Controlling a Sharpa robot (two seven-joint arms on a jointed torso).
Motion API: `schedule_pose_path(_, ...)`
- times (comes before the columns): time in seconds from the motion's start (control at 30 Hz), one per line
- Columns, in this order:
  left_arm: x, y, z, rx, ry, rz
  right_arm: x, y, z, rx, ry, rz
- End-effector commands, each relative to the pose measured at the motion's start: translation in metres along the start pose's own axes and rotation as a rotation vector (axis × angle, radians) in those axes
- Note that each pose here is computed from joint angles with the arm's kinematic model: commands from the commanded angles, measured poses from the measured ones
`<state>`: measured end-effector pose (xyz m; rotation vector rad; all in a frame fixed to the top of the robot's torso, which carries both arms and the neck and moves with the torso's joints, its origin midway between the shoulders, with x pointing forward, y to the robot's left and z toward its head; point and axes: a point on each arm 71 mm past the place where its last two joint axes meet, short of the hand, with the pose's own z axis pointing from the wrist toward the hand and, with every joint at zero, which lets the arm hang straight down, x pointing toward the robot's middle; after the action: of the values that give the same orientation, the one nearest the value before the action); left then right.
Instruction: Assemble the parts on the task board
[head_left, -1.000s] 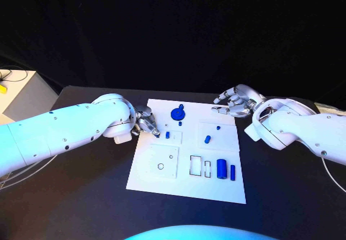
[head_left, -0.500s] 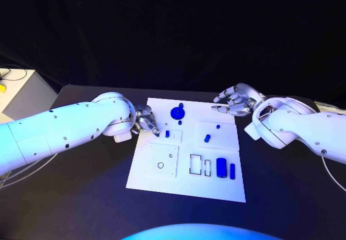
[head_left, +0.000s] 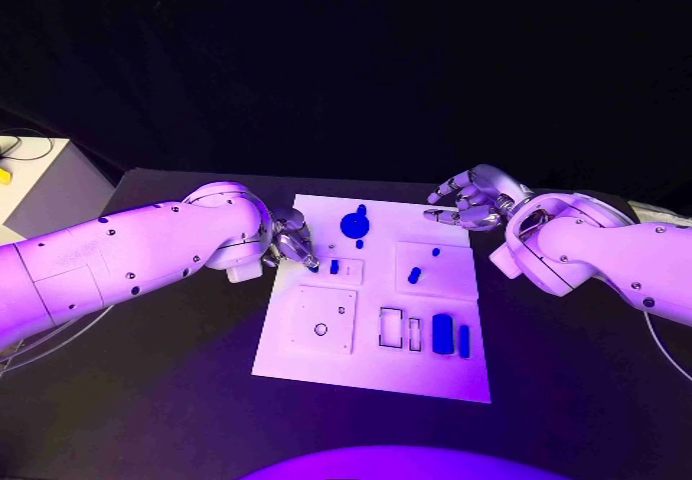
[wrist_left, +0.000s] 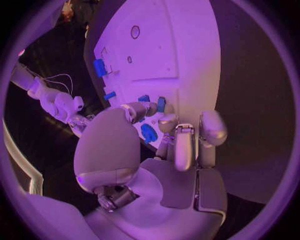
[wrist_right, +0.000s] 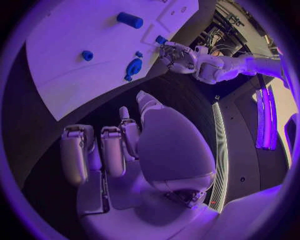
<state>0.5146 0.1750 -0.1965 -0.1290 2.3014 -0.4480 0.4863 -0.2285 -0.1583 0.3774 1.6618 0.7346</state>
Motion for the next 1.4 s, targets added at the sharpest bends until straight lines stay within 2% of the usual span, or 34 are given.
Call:
schedule_pose_path(0.03, 0.0108, 0.0037, 0.0031, -0.022, 0.058, 0.036, 0.001, 0.001, 0.0, -0.016, 0.011, -0.006)
schedule_pose_path(0.4, 0.0112, 0.0029, 0.0044, -0.023, 0.051, 0.033, 0.001, 0.002, 0.0, -0.017, 0.01, -0.006)
schedule_pose_path(1.4, 0.0219, -0.0007, 0.0115, -0.02, 0.057, 0.028, 0.001, 0.001, -0.001, -0.016, 0.009, -0.006)
